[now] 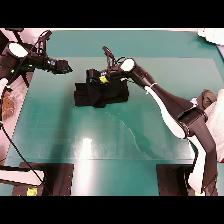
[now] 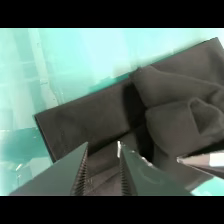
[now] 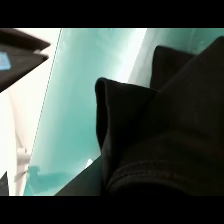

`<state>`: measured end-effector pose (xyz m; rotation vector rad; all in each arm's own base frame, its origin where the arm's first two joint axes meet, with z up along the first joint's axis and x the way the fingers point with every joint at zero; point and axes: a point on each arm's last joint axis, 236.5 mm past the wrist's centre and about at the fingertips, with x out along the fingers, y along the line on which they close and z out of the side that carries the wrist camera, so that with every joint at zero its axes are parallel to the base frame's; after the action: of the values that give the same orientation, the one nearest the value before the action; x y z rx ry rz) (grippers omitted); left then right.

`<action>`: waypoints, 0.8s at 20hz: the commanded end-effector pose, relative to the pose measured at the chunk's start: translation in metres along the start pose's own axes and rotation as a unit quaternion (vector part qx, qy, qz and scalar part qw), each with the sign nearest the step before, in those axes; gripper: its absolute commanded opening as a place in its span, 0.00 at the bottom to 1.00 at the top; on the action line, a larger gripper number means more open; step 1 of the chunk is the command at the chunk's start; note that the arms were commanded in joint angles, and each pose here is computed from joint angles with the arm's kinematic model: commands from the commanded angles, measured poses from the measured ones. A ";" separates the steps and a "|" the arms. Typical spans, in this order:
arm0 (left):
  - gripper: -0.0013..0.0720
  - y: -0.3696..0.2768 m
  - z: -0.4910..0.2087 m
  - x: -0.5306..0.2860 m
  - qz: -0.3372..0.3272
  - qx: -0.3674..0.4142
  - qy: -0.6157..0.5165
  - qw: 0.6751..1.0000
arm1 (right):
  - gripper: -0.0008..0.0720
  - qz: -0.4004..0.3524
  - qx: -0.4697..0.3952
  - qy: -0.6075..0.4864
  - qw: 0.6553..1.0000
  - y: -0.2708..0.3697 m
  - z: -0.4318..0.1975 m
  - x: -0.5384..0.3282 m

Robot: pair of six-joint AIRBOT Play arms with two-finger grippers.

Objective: Fold the shirts.

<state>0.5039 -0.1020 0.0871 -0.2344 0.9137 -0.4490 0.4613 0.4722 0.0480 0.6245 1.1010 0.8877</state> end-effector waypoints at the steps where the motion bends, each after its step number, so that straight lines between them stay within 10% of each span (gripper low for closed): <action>1: 0.36 -0.001 -0.001 0.000 -0.001 -0.002 0.002 1.000 | 0.04 0.001 0.008 -0.005 1.000 -0.001 0.001 0.004; 2: 0.35 -0.001 0.000 0.000 -0.002 -0.003 0.001 1.000 | 0.08 0.012 0.019 -0.003 1.000 0.002 0.000 0.006; 4: 0.35 -0.002 -0.001 0.000 -0.004 -0.003 0.002 1.000 | 0.52 0.038 0.035 0.000 0.999 0.009 -0.002 0.010; 8: 0.35 -0.003 -0.002 0.000 -0.005 -0.004 0.005 1.000 | 0.58 0.104 0.057 -0.002 0.993 0.031 0.000 0.013; 12: 0.36 -0.003 -0.003 -0.001 -0.006 -0.004 0.006 1.000 | 0.90 0.135 0.054 -0.003 0.989 0.042 0.008 -0.001; 16: 0.35 -0.001 -0.005 -0.001 -0.002 0.000 0.011 1.000 | 0.93 0.065 0.001 -0.019 0.998 0.011 0.041 -0.063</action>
<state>0.5003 -0.1041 0.0859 -0.2435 0.9296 -0.4569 0.4723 0.4636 0.0945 0.8200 1.0478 1.0253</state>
